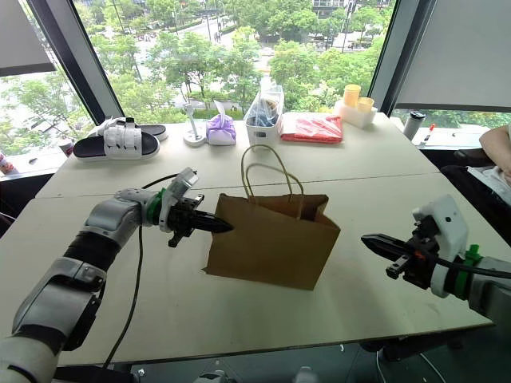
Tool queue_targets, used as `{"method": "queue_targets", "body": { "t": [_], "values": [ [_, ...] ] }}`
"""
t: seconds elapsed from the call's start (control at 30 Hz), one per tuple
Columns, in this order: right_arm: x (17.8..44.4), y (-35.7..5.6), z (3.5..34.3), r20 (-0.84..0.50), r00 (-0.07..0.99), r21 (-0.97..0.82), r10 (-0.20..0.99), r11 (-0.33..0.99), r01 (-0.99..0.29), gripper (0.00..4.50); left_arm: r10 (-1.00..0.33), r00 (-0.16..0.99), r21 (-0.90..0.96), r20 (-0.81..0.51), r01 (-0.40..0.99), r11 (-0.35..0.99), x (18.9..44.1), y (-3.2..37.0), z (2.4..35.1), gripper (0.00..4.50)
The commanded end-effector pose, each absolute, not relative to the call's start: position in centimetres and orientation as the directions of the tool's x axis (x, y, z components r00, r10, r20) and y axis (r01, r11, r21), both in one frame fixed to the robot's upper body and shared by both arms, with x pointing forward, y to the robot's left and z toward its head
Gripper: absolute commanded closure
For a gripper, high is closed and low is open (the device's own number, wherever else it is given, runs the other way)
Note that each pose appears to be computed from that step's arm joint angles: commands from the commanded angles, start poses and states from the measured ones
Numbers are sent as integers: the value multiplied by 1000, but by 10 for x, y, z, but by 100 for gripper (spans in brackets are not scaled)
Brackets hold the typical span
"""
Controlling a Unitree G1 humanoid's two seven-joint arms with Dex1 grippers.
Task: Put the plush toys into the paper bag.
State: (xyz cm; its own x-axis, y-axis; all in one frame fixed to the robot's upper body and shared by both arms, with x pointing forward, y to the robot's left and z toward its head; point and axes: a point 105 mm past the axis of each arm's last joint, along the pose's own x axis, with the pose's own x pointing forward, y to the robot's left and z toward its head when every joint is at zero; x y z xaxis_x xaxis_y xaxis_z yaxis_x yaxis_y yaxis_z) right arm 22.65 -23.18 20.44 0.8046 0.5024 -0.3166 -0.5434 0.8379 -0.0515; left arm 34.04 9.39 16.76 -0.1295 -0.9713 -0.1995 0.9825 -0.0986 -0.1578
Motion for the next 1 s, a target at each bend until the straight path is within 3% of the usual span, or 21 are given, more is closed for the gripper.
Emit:
{"method": "queue_targets", "body": {
  "t": [0.03,0.13,0.23,0.47,0.77,1.0],
  "values": [
    [218,-223,215,-283,807,-96,519,822,-562,450,-960,-132,-116,-246,988,-106,348,92,168,445],
    [216,-223,215,-283,813,-101,509,827,-553,450,-948,-106,-71,-298,994,-89,356,94,160,445],
    [217,-223,215,-280,818,-103,503,831,-546,450,-946,-87,-49,-313,996,-75,359,99,155,364],
    [225,-217,215,-277,808,-99,520,821,-562,450,-960,-51,-33,-274,998,-44,351,119,161,12],
    [232,-207,221,-302,761,-139,575,763,-631,450,-951,154,-26,-268,986,167,324,174,188,2],
    [226,-198,231,-374,663,-177,649,651,-738,450,-946,221,-61,-238,968,242,286,177,209,2]
  ]
}}
